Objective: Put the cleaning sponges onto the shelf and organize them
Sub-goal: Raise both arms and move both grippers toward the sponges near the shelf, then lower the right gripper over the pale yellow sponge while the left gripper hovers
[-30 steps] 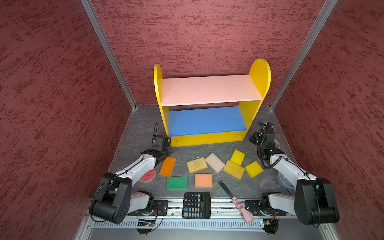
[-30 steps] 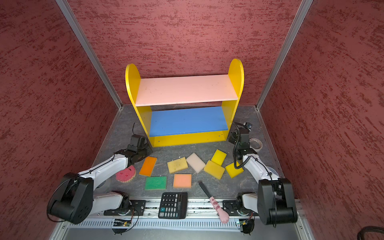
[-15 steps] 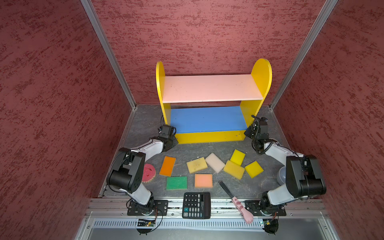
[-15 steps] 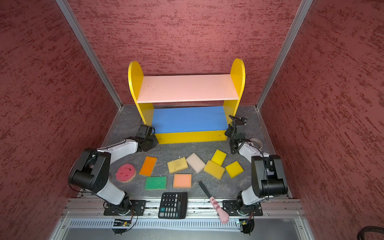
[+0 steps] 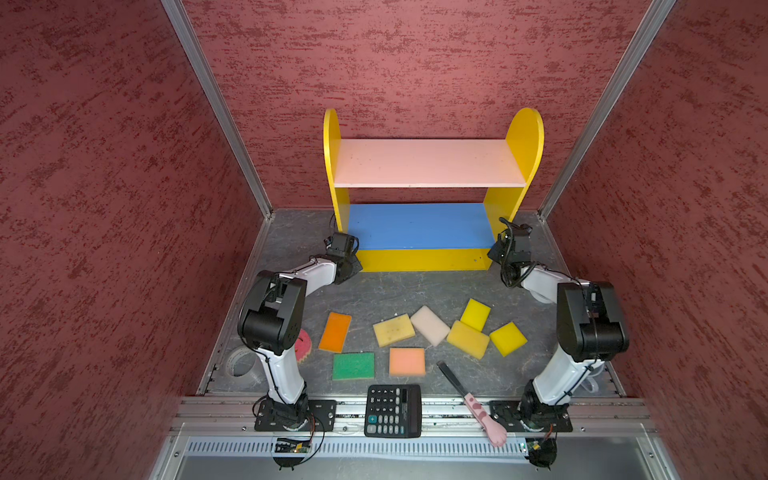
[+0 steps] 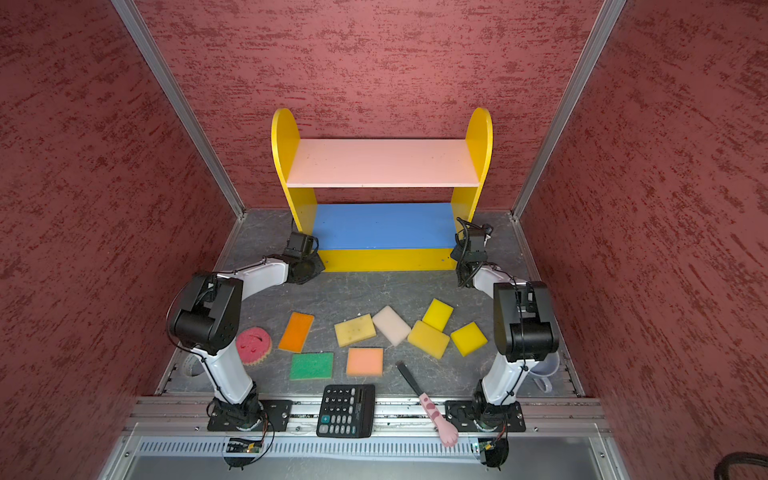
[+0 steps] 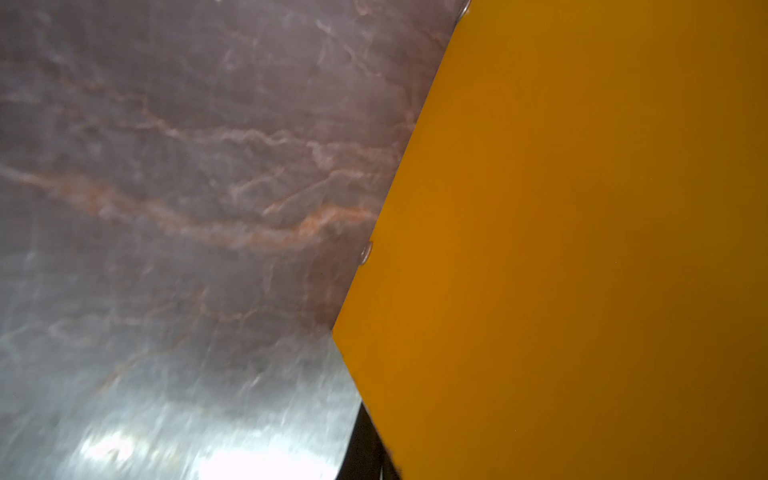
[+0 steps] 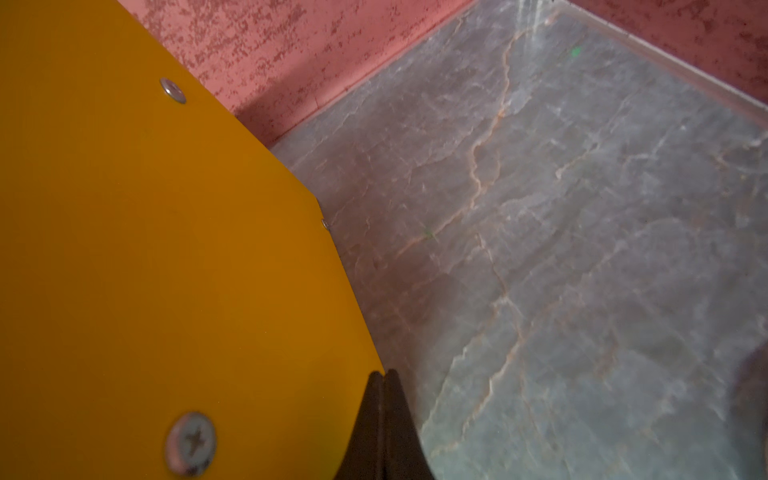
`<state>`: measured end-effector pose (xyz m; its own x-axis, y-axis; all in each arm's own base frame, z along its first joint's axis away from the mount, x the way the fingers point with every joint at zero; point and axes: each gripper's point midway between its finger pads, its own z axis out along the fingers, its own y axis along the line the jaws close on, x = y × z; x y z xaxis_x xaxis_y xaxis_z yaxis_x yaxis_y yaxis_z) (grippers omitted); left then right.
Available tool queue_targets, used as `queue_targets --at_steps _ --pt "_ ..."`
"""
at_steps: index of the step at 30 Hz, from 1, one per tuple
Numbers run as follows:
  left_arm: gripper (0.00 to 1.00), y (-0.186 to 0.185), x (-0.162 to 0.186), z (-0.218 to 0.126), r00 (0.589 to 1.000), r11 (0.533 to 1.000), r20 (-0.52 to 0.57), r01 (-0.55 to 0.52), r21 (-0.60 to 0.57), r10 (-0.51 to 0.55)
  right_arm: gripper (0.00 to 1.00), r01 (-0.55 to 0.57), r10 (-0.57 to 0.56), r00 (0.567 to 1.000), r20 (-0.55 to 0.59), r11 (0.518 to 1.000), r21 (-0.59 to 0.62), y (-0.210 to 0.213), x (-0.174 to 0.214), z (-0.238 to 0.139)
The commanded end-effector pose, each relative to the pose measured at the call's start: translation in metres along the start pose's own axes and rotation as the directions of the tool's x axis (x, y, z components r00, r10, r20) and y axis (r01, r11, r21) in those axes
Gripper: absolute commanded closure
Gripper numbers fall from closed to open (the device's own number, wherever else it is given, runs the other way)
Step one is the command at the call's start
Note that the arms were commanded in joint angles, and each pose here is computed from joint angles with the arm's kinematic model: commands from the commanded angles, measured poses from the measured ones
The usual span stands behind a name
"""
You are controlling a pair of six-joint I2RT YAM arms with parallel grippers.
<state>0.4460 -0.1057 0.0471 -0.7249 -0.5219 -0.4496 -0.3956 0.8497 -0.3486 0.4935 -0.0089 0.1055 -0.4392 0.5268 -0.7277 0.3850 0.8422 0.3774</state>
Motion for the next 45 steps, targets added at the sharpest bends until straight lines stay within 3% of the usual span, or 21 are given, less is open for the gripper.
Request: queue_targets --at_steps 1,8,17,24,27,33,36,40,42,45 --pt "1.0 -0.02 -0.002 0.012 0.995 0.995 0.001 -0.097 0.038 0.097 1.0 0.01 -0.008 0.999 0.032 0.997 -0.073 0.028 -0.013 0.007" --pt "1.0 -0.027 -0.007 0.023 0.995 0.995 -0.027 -0.094 0.045 0.095 1.0 0.016 -0.015 1.0 0.015 0.998 -0.062 0.028 -0.009 0.021" --pt "1.0 -0.024 0.006 0.006 0.996 0.995 -0.037 -0.078 0.067 0.081 1.0 -0.017 0.015 1.0 -0.023 0.994 -0.107 0.031 0.001 0.008" --pt "1.0 -0.018 0.02 -0.034 0.994 0.992 -0.005 -0.104 0.067 0.105 0.96 -0.02 0.004 0.996 -0.089 0.985 -0.173 0.031 0.025 -0.039" --pt "1.0 -0.011 0.028 -0.048 0.994 0.992 -0.005 -0.109 0.071 0.11 0.89 0.019 -0.036 0.994 -0.101 0.986 -0.167 0.024 0.039 -0.066" --pt "1.0 0.008 0.045 -0.068 0.993 0.992 -0.029 -0.11 0.064 0.112 0.88 0.133 -0.165 0.98 -0.113 0.96 -0.246 0.026 0.072 -0.126" --pt "0.88 0.017 0.049 -0.082 0.995 0.992 -0.005 -0.098 0.078 0.098 0.88 0.233 -0.282 0.949 -0.142 0.928 -0.291 0.035 0.1 -0.148" --pt "0.43 0.023 0.045 -0.101 0.996 0.99 0.038 -0.085 0.113 0.081 0.6 0.351 -0.444 0.879 -0.174 0.85 -0.393 0.062 0.145 -0.172" --pt "0.32 0.024 0.039 -0.11 0.997 0.987 0.047 -0.072 0.143 0.065 0.49 0.398 -0.512 0.838 -0.187 0.809 -0.432 0.072 0.168 -0.18" --pt "0.18 0.028 0.03 -0.118 0.999 0.982 0.047 -0.024 0.186 0.016 0.44 0.425 -0.578 0.787 -0.215 0.761 -0.49 0.083 0.2 -0.187"
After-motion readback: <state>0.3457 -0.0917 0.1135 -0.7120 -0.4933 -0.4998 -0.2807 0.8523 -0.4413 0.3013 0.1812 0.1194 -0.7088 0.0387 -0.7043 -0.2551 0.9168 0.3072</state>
